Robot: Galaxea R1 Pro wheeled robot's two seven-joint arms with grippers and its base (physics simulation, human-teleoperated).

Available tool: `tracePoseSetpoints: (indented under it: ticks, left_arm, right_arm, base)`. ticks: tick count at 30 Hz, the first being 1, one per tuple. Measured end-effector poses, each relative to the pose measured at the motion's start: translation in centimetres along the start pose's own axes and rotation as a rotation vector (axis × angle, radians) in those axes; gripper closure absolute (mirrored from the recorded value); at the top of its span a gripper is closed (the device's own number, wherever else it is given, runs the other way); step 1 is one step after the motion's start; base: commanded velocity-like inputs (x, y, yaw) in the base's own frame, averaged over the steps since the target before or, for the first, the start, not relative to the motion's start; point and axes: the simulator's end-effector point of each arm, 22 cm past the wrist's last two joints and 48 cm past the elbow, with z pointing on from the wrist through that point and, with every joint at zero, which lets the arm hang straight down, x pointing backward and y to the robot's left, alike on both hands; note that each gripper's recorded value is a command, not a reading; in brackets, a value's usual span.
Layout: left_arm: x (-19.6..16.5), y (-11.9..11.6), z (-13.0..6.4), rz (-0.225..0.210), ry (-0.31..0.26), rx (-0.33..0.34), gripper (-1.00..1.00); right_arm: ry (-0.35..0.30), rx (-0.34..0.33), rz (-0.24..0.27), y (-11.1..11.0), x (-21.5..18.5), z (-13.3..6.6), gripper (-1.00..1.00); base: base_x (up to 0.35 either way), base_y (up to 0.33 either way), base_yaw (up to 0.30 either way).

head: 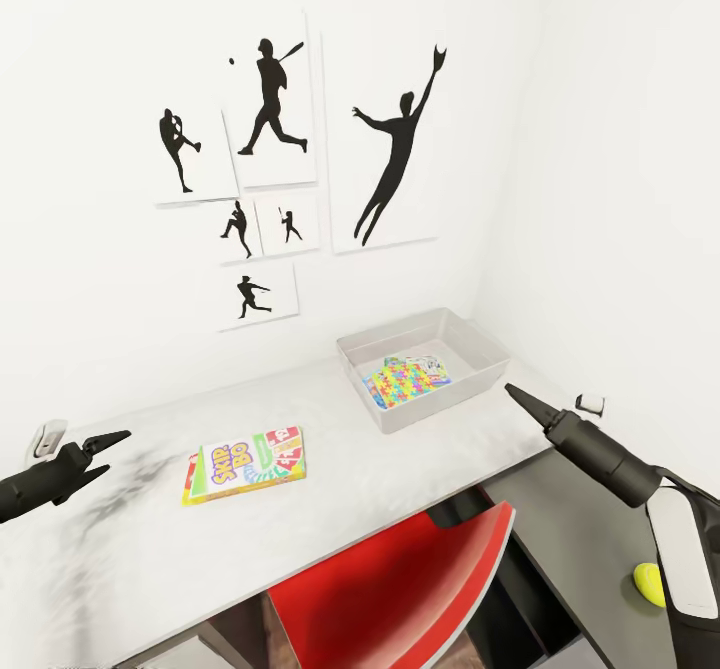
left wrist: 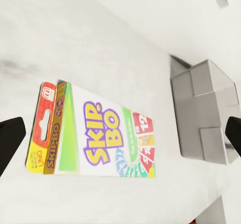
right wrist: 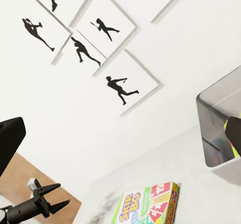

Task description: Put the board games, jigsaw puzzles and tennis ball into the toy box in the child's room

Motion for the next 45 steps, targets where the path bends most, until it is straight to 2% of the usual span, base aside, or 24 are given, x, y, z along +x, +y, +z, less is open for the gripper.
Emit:
tracePoseSetpoints:
  ticks: [20,28,45]
  left_arm:
    - [-0.07,-0.33,-0.13,0.002,-0.003,0.006,-1.0]
    - [-0.07,-0.33,-0.16,0.003,-0.003,0.005,-1.0]
    - [-0.07,-0.33,-0.14,0.003,-0.003,0.005,-1.0]
  right_arm:
    - [-0.003,0.014,-0.005,-0.03,-0.22,-0.01,-1.0]
    - [-0.003,0.014,-0.005,0.01,-0.22,-0.02,-1.0]
    - [-0.003,0.014,-0.005,0.0,-0.21,-0.01,-1.0]
  base:
    - [0.001,0.039,0.255]
    - [0.122,0.041,0.261]
    - [0.04,0.017,0.036]
